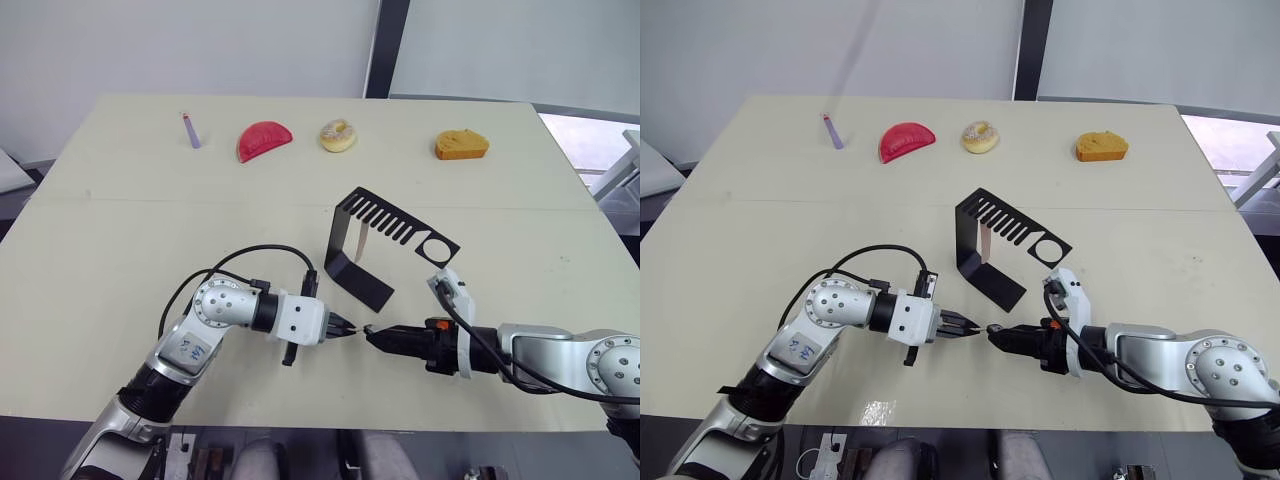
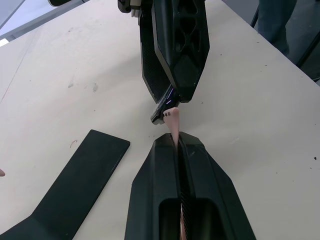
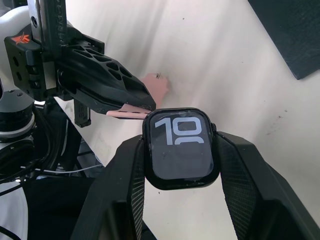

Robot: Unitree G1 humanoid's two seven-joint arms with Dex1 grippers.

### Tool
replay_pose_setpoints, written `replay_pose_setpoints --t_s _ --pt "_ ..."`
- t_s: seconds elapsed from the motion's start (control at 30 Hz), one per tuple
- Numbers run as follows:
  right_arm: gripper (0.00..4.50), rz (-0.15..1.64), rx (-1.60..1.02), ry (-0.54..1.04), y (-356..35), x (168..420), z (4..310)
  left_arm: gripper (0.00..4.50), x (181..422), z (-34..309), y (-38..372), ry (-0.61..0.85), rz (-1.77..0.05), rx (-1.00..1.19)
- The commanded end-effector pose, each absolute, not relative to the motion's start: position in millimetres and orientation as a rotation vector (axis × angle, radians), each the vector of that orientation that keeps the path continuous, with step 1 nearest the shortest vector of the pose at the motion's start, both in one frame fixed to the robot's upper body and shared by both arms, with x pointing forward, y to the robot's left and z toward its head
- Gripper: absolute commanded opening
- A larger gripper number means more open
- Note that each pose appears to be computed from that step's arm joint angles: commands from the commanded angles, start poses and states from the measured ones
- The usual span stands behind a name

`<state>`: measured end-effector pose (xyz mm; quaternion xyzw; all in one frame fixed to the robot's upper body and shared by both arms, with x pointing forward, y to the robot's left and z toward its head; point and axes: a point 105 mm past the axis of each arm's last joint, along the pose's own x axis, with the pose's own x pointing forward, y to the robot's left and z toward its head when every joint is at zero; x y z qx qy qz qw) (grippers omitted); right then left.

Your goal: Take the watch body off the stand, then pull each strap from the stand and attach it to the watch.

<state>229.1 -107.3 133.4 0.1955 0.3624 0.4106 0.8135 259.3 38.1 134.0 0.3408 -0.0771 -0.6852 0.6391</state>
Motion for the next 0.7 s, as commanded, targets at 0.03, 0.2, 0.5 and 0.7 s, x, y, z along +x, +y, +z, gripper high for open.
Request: replay_pose_setpoints --t_s 0.03,0.2,0.5,0.7 --pt "1.6 0.958 0.397 0.739 -95.9 219.0 144.7 0.0 252.6 142.9 27.9 -0.249 -1.582 0.778" --pt "1.6 0.965 0.394 0.734 -94.4 218.5 145.7 0.0 253.7 143.2 26.5 -0.251 -1.582 0.775" --pt "1.6 0.97 0.38 0.731 -94.3 217.9 146.7 0.0 254.7 145.7 21.7 -0.258 -1.581 0.765" --pt "1.6 0.973 0.361 0.727 -93.8 217.8 146.2 0.0 254.4 147.8 19.6 -0.26 -1.58 0.76"
